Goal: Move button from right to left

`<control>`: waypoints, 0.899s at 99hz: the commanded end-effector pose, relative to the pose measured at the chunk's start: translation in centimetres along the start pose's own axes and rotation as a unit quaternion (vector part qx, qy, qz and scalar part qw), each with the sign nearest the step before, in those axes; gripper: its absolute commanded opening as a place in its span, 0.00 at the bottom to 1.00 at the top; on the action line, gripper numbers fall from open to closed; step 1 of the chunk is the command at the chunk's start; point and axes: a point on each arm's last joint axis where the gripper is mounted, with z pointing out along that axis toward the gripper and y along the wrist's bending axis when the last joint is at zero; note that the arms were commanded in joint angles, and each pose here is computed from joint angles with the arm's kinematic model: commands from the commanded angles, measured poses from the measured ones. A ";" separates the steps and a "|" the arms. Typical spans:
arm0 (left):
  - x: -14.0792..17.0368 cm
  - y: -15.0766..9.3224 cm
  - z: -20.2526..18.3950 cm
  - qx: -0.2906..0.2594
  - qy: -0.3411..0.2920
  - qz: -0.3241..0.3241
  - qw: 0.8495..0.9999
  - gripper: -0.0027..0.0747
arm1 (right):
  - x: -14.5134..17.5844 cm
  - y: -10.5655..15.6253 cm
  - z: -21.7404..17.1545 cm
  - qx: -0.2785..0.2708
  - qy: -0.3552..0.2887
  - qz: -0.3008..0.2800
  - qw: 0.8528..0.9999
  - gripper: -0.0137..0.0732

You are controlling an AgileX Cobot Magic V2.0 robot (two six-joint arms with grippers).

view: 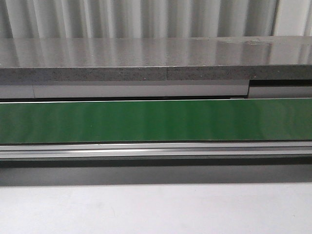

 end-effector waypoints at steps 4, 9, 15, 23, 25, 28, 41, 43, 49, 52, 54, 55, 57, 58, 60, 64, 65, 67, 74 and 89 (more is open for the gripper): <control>-0.1 0.0 -0.1 -0.004 -0.043 -0.007 0.999 0.01 | -1.4 0.0 -0.3 0.001 -0.046 -0.001 0.999 0.08; -0.1 0.0 -0.1 -0.004 -0.043 -0.007 0.999 0.01 | -1.4 0.0 -0.3 0.001 -0.046 -0.001 0.999 0.08; -0.1 0.0 -0.1 -0.004 -0.043 -0.007 0.999 0.01 | -1.4 0.0 -0.3 0.002 -0.046 -0.001 0.999 0.08; -0.1 0.0 -0.1 -0.004 -0.043 -0.007 0.999 0.01 | -1.4 -0.1 -0.3 0.004 -0.046 -0.004 0.999 0.08; -0.1 0.0 -0.1 -0.004 -0.043 -0.007 0.999 0.01 | -1.4 -0.1 -0.3 0.004 -0.046 -0.004 0.999 0.08; -0.1 0.0 -0.1 -0.004 -0.043 -0.007 0.999 0.01 | -1.4 -0.1 -0.3 0.005 -0.047 -0.005 0.999 0.08; -0.1 0.0 -0.1 -0.004 -0.043 -0.007 0.999 0.01 | -1.6 -0.3 -0.3 0.021 -0.057 -0.021 0.998 0.08; -0.1 0.0 -0.1 -0.004 -0.043 -0.007 0.999 0.01 | -1.6 -0.4 -0.3 0.027 -0.061 -0.025 0.997 0.08; -0.1 0.0 -0.1 -0.004 -0.043 -0.007 0.999 0.01 | -1.7 -0.6 0.0 0.044 -0.091 -0.034 0.994 0.08; -0.1 0.0 -0.1 -0.004 -0.043 -0.007 0.999 0.01 | -1.7 -0.8 0.3 0.056 -0.108 -0.038 0.992 0.08; -0.1 0.0 -0.1 -0.004 -0.043 -0.007 0.999 0.01 | -1.6 -0.9 0.5 0.061 -0.122 -0.039 0.990 0.08; -0.1 0.0 -0.1 -0.004 -0.043 -0.007 0.999 0.01 | -1.5 -0.9 0.6 0.066 -0.127 -0.039 0.989 0.08; -0.1 0.0 -0.1 -0.004 -0.043 -0.007 0.999 0.01 | -1.3 -1.1 0.9 0.073 -0.141 -0.038 0.987 0.08; -0.1 0.0 -0.1 -0.004 -0.043 -0.007 0.999 0.01 | -1.1 -1.1 1.1 0.075 -0.142 -0.038 0.986 0.08; -0.1 0.0 -0.1 -0.004 -0.043 -0.007 0.999 0.01 | -0.8 -1.2 1.4 0.081 -0.155 -0.038 0.984 0.08; -0.1 0.0 -0.1 -0.004 -0.043 -0.007 0.999 0.01 | -0.4 -1.4 1.8 0.094 -0.181 -0.036 0.978 0.08; -0.1 0.0 -0.1 -0.004 -0.043 -0.007 0.999 0.01 | 0.0 -1.5 2.0 0.095 -0.180 -0.034 0.978 0.08; -0.1 0.0 -0.1 -0.004 -0.043 -0.007 0.999 0.01 | 0.4 -1.6 2.3 0.100 -0.188 -0.032 0.976 0.08; -0.1 0.0 -0.1 -0.004 -0.043 -0.007 0.999 0.01 | 1.9 -1.9 3.0 0.115 -0.200 -0.025 0.973 0.08; -0.1 0.0 -0.1 -0.004 -0.043 -0.007 0.999 0.01 | 5.1 -2.2 3.6 0.131 -0.205 0.003 0.970 0.08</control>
